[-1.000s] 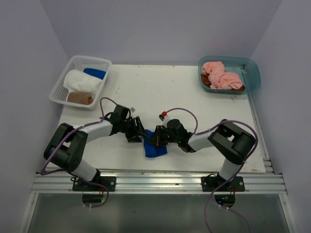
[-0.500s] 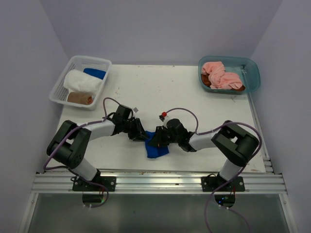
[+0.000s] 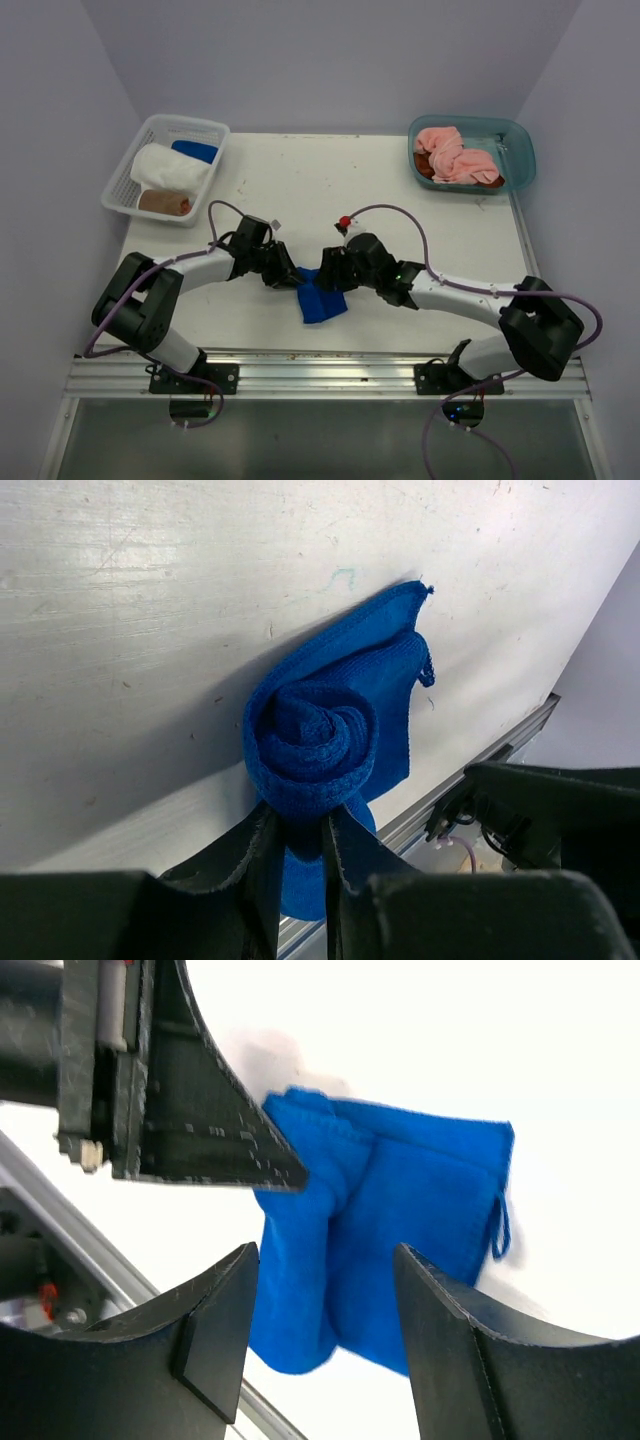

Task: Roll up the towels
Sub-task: Roll the towel

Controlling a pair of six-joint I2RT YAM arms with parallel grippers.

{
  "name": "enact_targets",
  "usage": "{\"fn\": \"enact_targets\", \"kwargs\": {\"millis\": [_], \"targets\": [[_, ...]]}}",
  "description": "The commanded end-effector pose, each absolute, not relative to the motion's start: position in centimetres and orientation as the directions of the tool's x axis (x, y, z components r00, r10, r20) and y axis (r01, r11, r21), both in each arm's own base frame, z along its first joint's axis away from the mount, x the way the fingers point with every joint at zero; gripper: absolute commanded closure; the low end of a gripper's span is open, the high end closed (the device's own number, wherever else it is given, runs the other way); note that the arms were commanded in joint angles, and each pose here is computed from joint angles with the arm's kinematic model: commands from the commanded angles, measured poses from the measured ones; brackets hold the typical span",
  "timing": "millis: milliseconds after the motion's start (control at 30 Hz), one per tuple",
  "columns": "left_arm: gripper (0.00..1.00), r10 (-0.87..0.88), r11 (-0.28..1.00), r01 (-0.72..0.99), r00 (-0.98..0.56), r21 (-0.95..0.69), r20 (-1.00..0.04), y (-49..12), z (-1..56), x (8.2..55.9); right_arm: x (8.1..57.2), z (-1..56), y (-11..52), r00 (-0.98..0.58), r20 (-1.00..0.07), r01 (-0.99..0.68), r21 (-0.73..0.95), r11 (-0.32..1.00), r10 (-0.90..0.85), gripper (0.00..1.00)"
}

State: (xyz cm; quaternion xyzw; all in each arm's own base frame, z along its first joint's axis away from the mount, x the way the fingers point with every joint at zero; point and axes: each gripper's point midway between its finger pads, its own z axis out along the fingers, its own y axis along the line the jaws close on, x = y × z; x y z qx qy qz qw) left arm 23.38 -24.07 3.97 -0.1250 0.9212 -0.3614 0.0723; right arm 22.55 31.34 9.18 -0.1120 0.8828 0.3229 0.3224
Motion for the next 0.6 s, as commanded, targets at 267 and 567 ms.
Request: {"fn": "enact_targets", "kwargs": {"millis": [267,567], "targets": [[0.79,-0.302,0.709,-0.18,-0.951,-0.682,-0.063,-23.9,4.6,23.6,20.5,11.8,32.8,-0.536,-0.798,-0.493,0.033,0.87,-0.274,0.4],[0.79,-0.31,0.716,-0.186,-0.948,-0.673,-0.068,-23.8,4.5,23.9,18.3,10.3,36.7,-0.399,-0.738,-0.56,-0.274,0.782,-0.544,0.39]]}}
